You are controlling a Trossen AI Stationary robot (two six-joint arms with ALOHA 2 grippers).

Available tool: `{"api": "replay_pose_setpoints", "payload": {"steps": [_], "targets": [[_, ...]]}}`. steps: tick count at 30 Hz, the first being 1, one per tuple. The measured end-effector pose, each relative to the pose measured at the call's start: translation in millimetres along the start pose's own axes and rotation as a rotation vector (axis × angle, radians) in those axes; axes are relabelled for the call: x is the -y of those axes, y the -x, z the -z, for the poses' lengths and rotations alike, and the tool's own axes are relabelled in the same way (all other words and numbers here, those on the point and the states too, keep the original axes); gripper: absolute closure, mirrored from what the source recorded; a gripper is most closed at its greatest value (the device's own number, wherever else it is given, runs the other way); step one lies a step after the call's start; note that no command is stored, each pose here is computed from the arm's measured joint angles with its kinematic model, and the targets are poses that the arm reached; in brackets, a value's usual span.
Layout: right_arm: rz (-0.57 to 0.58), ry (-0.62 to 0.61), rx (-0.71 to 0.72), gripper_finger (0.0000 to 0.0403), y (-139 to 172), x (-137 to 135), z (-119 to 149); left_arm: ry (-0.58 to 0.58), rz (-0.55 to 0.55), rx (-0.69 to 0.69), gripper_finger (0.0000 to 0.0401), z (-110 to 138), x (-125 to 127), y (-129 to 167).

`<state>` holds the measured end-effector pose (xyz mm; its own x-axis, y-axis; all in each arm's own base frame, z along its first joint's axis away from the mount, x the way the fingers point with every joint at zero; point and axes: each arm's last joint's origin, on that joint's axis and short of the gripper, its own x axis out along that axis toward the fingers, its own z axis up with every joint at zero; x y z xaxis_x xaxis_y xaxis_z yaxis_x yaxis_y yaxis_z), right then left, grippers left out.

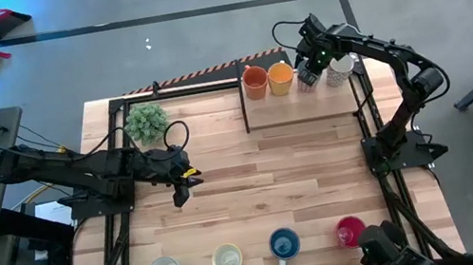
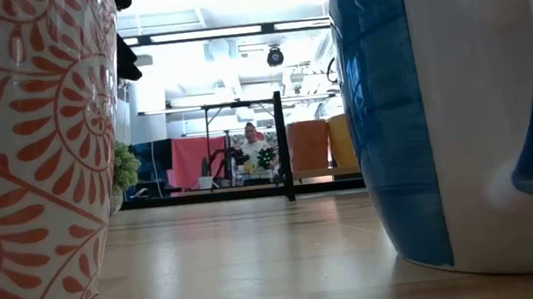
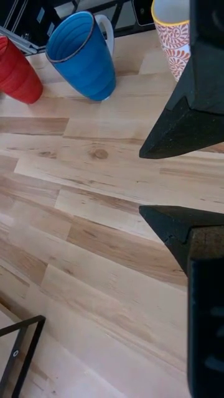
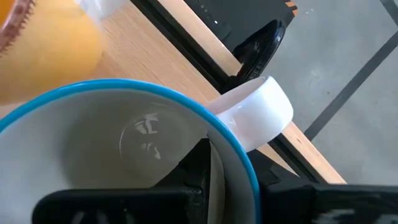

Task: Place coffee mugs
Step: Put the red patterned mug on the shelf

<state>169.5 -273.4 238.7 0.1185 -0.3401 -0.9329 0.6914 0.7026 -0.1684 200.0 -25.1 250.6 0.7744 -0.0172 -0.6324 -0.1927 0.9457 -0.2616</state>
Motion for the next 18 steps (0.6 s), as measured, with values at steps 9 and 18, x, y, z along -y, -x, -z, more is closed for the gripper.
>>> {"api": "replay_pose_setpoints", "payload": {"steps": [9, 18], "targets": [[0.012, 0.021, 0.001, 0.0339, 0.0, 0.4, -0.3, 0.000, 0.000, 0.000, 0.0282, 0.0, 0.0, 0.0], [0.020, 0.001, 0.005, 0.0285, 0.0, 0.7, -0.8, 0.000, 0.000, 0.000, 0.0282, 0.0, 0.0, 0.0]]}}
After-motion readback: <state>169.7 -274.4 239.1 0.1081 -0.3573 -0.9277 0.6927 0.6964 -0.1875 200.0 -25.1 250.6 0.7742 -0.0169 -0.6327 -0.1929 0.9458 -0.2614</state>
